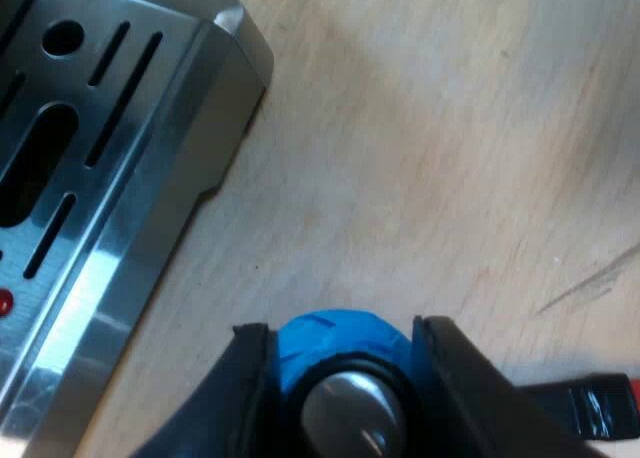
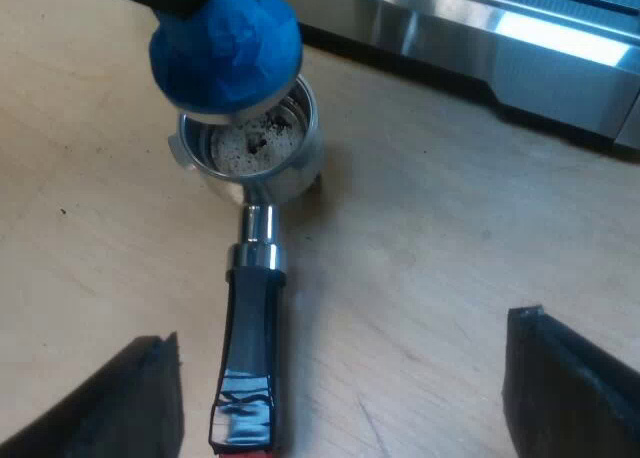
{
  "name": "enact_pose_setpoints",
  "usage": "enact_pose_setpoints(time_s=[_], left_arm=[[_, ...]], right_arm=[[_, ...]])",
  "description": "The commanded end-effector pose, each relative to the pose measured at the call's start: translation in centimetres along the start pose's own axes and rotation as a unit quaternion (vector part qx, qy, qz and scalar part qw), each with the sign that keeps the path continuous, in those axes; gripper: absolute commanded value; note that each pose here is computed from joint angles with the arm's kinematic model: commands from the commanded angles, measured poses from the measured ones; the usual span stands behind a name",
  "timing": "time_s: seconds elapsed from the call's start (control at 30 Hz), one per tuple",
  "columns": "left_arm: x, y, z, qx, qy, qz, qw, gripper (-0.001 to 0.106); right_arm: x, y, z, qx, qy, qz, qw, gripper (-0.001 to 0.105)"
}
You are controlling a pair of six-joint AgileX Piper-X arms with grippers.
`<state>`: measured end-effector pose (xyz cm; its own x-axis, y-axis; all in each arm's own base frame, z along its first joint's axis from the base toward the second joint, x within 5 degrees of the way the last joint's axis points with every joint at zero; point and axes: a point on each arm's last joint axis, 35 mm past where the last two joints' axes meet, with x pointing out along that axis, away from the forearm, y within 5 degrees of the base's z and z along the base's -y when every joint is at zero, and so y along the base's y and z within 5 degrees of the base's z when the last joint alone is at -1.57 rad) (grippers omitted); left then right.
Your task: Grind coffee beans and then tamp
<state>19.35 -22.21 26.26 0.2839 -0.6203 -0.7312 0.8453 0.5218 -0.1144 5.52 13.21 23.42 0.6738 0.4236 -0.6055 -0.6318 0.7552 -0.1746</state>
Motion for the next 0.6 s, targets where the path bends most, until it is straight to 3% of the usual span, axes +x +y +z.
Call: enact_pose_setpoints(time_s=[0.03, 0.6], left_arm=[[-0.2, -0.2, 0.5, 0.009, -0.014, 0.0, 0.9999, 0.0], [0.4, -0.1, -1.1, 0.002, 0.026, 0.011, 0.9996, 0.0]], right_arm=[[0.0, -0.1, 0.1, -0.002, -0.004, -0.004, 1.0, 0.068], [0.0, -0.1, 0.1, -0.002, -0.004, -0.008, 1.0, 0.068]])
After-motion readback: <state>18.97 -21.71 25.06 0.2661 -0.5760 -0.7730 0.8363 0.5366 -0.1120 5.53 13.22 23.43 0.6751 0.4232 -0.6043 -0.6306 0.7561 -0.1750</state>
